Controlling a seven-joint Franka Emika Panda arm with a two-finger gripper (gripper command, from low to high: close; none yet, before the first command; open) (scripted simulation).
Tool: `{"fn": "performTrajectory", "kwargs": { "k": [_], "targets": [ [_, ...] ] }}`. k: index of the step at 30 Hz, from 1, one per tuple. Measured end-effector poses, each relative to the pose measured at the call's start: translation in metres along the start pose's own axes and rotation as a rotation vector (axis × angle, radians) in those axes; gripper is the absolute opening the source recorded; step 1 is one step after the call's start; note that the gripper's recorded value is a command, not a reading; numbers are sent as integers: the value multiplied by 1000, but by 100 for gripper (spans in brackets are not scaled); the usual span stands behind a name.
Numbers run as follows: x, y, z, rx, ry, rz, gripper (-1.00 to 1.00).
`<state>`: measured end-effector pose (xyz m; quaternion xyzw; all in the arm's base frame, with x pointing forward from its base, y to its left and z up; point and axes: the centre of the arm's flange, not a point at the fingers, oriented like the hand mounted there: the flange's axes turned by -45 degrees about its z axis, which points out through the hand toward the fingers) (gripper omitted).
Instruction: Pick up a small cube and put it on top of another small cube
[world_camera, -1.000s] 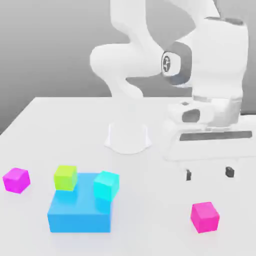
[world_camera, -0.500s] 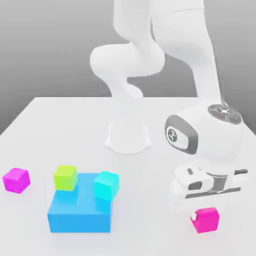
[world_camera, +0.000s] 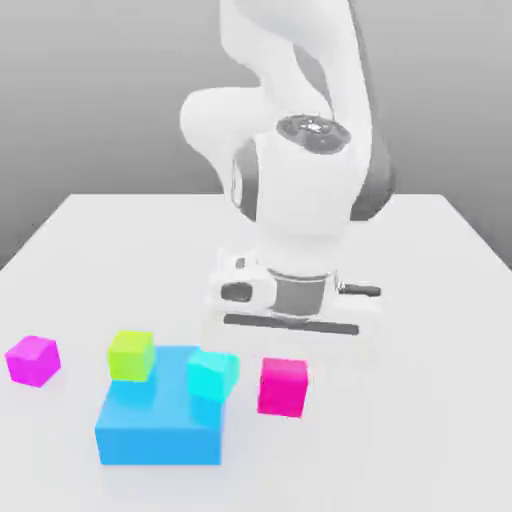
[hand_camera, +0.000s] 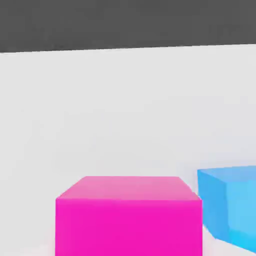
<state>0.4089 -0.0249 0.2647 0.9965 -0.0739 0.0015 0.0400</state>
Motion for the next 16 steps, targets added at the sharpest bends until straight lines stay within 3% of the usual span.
{"fn": "performTrajectory", "kwargs": {
  "k": [7,12,13,16],
  "targets": [
    [-54,143,-33,63,-19,237,-100],
    [-63,155,12,81,-19,268,-100],
    [-64,155,22,80,-19,269,100],
    [-64,155,22,80,-19,269,100]
  ]
}}
